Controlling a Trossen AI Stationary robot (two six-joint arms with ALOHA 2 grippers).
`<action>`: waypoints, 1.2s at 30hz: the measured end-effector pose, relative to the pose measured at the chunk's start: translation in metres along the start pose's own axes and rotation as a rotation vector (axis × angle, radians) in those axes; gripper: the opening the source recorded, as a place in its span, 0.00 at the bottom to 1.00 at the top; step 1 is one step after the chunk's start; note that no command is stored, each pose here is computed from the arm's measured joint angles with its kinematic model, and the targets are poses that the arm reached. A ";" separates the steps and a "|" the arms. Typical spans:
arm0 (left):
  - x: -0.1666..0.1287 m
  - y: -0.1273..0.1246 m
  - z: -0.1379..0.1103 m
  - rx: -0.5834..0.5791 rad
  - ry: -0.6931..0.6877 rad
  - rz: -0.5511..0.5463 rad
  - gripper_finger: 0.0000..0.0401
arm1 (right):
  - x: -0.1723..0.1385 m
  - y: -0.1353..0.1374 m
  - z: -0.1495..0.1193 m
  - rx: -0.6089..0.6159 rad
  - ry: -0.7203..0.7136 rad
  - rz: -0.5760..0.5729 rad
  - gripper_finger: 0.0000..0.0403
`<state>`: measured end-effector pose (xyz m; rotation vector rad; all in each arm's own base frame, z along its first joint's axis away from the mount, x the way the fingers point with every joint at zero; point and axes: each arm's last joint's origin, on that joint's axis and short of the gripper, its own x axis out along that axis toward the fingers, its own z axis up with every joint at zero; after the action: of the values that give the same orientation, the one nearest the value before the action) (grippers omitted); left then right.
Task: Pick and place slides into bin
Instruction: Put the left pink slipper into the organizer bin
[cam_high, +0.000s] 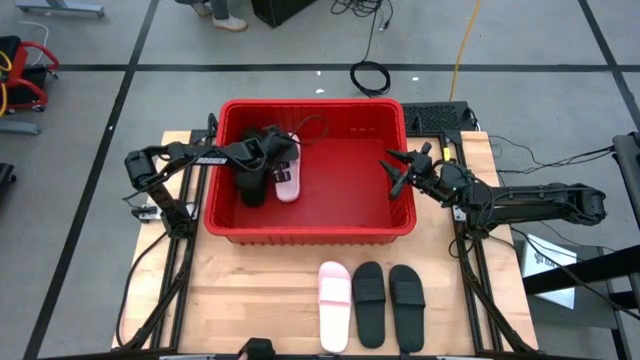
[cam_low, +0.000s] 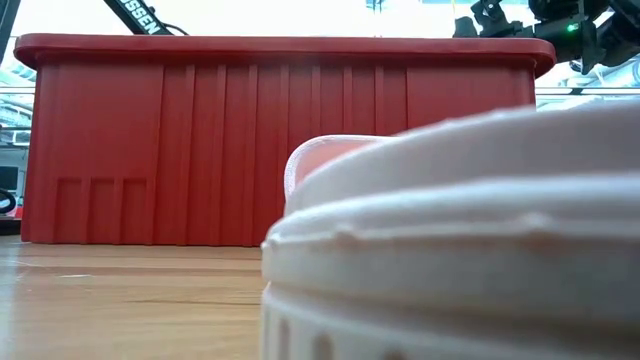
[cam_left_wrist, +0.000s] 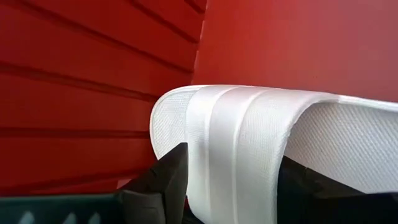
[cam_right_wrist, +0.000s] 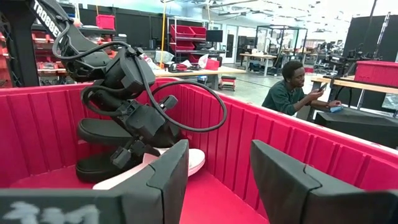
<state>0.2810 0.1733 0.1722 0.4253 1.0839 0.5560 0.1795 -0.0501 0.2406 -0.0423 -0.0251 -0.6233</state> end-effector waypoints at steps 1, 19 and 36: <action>0.000 -0.001 0.000 0.002 0.000 -0.002 0.44 | 0.000 0.000 0.000 0.006 0.000 0.000 0.41; -0.004 -0.011 0.002 0.038 0.040 0.004 0.44 | 0.000 0.000 -0.002 0.012 0.022 0.002 0.41; -0.024 -0.009 0.004 0.027 0.032 -0.007 0.44 | 0.000 0.000 -0.002 0.012 0.022 0.002 0.41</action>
<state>0.2777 0.1518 0.1853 0.4372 1.1242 0.5441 0.1796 -0.0501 0.2383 -0.0240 -0.0079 -0.6216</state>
